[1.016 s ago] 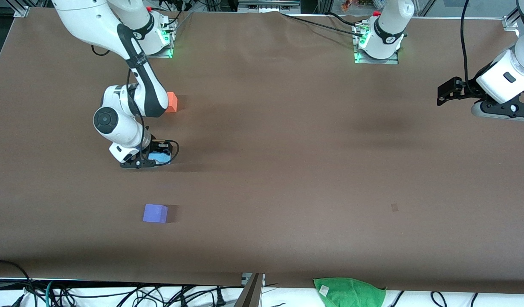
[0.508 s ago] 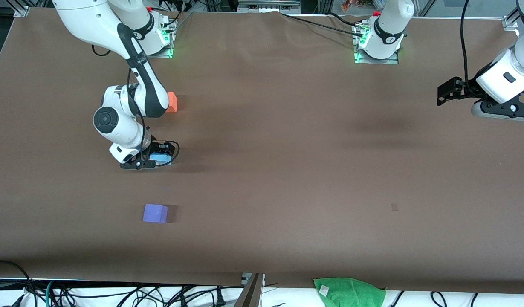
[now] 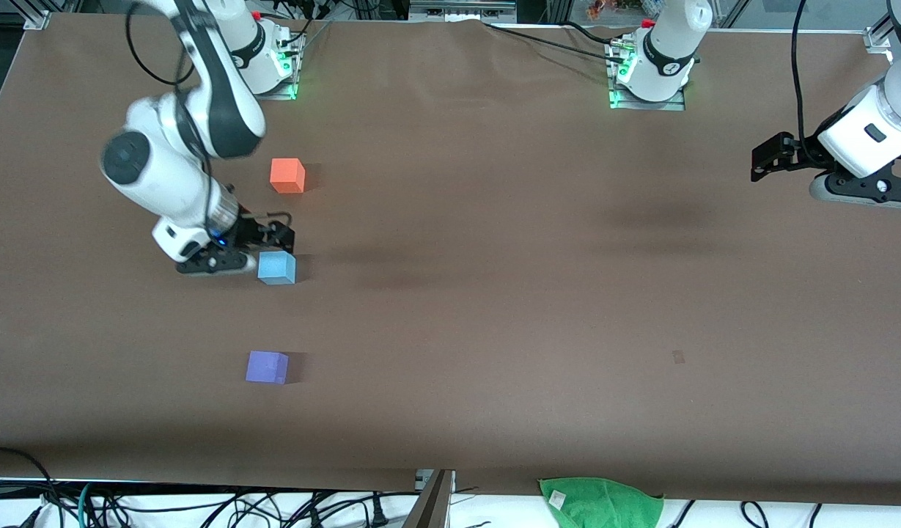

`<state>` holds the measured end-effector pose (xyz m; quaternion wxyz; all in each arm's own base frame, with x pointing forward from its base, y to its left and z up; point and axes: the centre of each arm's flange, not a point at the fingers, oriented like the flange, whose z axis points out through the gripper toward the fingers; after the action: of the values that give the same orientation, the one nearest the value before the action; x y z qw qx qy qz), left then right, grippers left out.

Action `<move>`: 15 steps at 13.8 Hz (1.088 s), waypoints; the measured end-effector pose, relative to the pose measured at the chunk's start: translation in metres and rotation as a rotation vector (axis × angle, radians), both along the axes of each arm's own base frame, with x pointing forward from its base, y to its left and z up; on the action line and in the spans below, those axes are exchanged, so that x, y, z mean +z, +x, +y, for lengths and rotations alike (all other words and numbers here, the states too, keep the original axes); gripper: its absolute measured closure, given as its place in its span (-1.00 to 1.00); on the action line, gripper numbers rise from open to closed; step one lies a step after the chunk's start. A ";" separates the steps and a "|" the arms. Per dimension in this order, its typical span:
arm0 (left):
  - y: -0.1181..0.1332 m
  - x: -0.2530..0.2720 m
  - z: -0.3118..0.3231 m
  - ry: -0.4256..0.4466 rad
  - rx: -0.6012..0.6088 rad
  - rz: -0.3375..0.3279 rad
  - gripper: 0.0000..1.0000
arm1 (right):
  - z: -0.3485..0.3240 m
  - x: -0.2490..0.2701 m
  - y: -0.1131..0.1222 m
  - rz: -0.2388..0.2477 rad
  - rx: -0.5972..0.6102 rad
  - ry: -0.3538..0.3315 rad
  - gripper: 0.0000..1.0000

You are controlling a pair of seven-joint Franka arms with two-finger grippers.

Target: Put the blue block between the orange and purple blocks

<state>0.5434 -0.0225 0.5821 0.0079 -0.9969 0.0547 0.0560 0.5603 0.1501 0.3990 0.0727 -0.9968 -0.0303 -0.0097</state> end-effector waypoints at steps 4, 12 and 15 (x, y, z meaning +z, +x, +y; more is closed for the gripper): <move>0.000 0.000 0.000 0.000 0.000 0.000 -1.00 | -0.024 0.112 -0.016 0.026 0.042 -0.033 -1.00; 0.000 0.000 -0.001 0.000 -0.001 0.001 -1.00 | -0.100 0.183 -0.004 0.032 -0.015 -0.062 -1.00; 0.000 -0.001 -0.001 0.000 -0.001 0.001 -1.00 | -0.103 0.187 -0.003 0.023 0.004 -0.081 -1.00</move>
<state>0.5436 -0.0232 0.5816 0.0079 -0.9968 0.0553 0.0565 0.5569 0.0472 0.5857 0.0325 -0.9990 -0.0317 0.0032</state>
